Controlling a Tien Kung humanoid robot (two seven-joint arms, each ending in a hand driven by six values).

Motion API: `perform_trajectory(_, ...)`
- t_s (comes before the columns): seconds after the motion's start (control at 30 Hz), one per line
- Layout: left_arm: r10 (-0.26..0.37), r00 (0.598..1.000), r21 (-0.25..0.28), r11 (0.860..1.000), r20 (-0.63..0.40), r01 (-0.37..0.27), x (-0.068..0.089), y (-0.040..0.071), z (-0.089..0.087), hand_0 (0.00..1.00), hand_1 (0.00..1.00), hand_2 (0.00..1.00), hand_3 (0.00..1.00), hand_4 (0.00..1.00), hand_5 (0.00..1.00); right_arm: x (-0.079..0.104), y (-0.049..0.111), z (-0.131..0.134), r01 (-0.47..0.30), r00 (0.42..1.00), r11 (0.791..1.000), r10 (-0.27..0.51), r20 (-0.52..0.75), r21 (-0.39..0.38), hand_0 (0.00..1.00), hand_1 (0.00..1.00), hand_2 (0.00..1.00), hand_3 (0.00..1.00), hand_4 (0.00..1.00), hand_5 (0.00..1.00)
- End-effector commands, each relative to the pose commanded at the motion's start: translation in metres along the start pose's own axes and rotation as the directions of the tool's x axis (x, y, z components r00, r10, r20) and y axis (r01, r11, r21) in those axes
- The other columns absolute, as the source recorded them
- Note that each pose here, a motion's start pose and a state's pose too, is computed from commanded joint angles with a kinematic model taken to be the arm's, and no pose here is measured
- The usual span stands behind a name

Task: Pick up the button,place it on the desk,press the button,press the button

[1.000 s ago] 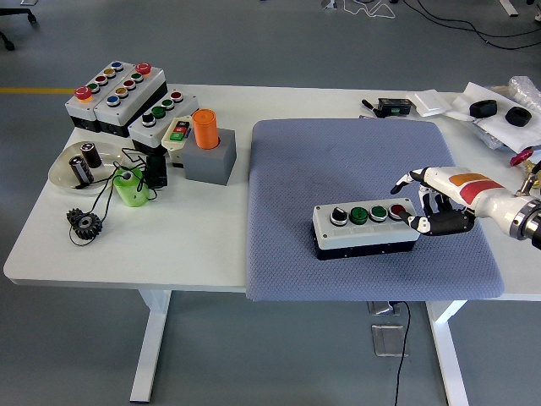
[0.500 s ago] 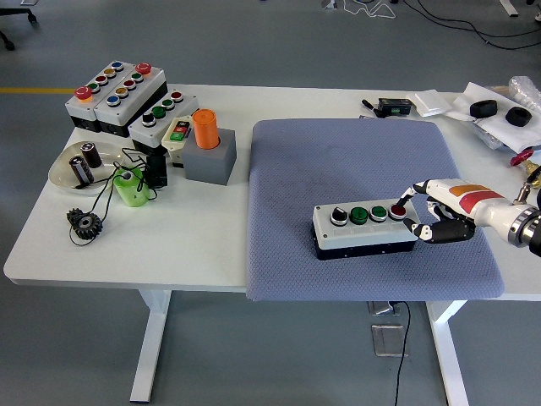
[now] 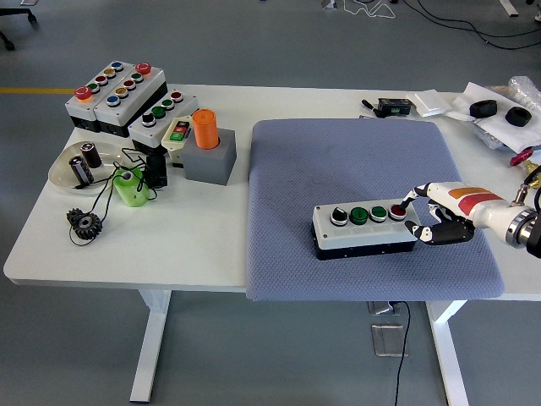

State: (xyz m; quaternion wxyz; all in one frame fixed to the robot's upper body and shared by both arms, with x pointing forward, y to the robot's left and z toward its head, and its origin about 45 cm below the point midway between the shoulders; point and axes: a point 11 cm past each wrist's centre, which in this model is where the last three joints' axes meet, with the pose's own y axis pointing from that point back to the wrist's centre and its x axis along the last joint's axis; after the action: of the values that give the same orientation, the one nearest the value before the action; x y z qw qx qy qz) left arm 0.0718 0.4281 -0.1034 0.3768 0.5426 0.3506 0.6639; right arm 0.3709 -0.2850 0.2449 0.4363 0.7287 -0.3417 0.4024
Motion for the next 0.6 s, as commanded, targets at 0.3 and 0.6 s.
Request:
perform_trajectory(0.3, 0.001, 1.0, -0.004, 1.0, -0.003, -0.001, 0.0, 0.0001, 0.0024, 0.646, 0.697, 0.69, 0.498, 0.314, 0.998, -0.006, -0.0017, 0.004, 0.03, 0.999, 0.999, -0.03, -0.013, -0.025, 0.002, 0.002, 0.069, 0.707, 0.562, 0.436)
perform_trajectory(0.6, 0.0, 1.0, -0.004, 1.0, 0.0, 0.0, -0.0001, 0.0001, 0.0026, 0.646, 0.697, 0.691, 0.498, 0.314, 0.998, -0.0023, -0.0006, -0.001, 0.018, 1.0, 1.0, -0.018, -0.015, -0.011, 0.003, 0.002, 0.07, 0.706, 0.562, 0.452)
